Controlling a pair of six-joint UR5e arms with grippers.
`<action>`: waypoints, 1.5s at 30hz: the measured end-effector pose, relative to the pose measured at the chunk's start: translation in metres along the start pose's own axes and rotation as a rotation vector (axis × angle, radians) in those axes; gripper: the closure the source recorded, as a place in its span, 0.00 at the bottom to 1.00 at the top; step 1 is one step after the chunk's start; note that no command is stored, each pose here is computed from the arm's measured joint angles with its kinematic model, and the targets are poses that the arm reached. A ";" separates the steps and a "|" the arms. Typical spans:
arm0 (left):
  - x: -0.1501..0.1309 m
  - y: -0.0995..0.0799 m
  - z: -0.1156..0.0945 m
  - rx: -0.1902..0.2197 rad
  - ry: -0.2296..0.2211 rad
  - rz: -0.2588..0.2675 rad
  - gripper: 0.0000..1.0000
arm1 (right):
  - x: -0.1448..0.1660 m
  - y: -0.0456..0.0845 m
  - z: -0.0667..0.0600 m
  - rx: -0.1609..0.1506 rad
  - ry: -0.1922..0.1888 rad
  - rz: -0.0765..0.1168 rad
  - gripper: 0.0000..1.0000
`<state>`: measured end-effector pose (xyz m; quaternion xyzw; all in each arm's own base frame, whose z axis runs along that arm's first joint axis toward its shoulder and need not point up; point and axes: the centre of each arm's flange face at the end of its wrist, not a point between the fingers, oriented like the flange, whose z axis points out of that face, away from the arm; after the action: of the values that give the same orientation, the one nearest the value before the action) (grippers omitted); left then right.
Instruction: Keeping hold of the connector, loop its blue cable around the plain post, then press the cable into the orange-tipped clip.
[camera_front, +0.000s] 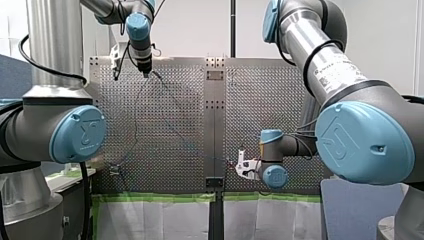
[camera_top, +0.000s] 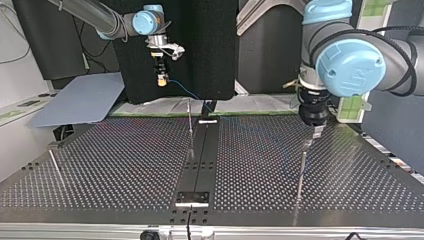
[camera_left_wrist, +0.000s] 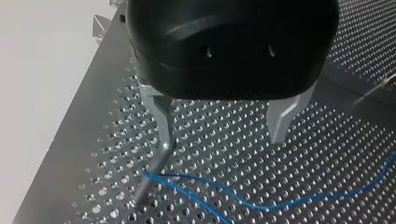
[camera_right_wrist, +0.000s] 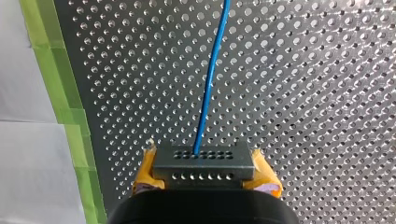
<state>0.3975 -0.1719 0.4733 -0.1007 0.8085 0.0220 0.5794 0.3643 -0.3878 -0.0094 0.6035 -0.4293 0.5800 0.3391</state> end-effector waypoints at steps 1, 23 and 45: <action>-0.001 0.000 0.000 0.005 -0.001 -0.001 0.02 | 0.000 0.000 0.000 0.000 0.000 0.000 1.00; -0.016 0.001 0.023 0.018 -0.029 0.002 0.02 | 0.001 -0.002 0.001 0.003 0.006 0.002 1.00; -0.013 -0.011 0.016 0.045 -0.030 0.070 0.02 | 0.001 -0.002 0.002 0.003 0.001 0.003 1.00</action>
<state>0.4185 -0.1784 0.4809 -0.0588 0.8032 0.0256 0.5923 0.3667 -0.3887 -0.0085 0.6031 -0.4290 0.5817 0.3375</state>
